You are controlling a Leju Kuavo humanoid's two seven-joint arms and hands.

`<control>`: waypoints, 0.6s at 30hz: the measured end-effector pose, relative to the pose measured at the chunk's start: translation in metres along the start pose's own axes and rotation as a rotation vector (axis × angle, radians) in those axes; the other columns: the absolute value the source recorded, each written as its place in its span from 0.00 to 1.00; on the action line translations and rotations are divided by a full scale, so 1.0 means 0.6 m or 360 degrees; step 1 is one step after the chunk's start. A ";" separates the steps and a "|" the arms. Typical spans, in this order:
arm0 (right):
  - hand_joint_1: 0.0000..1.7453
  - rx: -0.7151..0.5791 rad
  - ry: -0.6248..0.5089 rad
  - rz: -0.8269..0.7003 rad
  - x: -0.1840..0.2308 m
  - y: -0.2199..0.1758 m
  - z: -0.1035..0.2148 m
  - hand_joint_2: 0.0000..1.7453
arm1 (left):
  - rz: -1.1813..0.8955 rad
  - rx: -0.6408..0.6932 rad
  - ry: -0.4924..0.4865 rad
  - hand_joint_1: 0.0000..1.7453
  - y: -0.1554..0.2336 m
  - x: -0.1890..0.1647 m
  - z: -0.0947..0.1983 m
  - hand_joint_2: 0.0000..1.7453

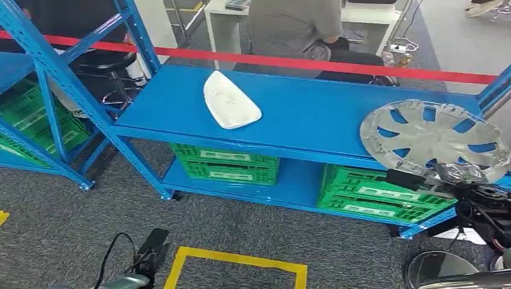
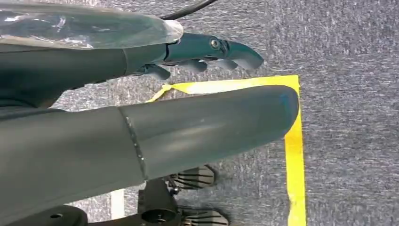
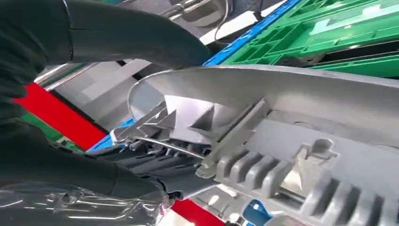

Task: Take the parts from the cabinet and place them on the table.

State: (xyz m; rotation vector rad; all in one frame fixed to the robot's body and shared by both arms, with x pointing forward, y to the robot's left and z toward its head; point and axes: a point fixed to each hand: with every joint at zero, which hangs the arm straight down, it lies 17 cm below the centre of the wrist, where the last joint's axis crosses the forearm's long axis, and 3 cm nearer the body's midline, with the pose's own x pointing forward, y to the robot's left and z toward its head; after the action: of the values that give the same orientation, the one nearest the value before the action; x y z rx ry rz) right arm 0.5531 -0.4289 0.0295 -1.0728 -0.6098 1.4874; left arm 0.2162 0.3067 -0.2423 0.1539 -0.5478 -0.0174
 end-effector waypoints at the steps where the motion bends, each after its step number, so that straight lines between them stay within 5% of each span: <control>1: 1.00 -0.0001 0.0002 0.0001 -0.001 -0.001 0.000 1.00 | 0.0000 0.0001 0.0001 0.00 0.000 -0.001 0.000 0.00; 18: 1.00 -0.0058 0.0020 0.0007 -0.005 -0.015 -0.002 1.00 | 0.0000 0.0008 0.0007 0.00 0.001 -0.005 0.001 0.00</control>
State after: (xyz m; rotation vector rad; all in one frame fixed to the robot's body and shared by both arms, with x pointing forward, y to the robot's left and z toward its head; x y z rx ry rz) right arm 0.5582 -0.4299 0.0373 -1.1117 -0.6284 1.4774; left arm 0.2132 0.3077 -0.2434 0.1587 -0.5435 -0.0160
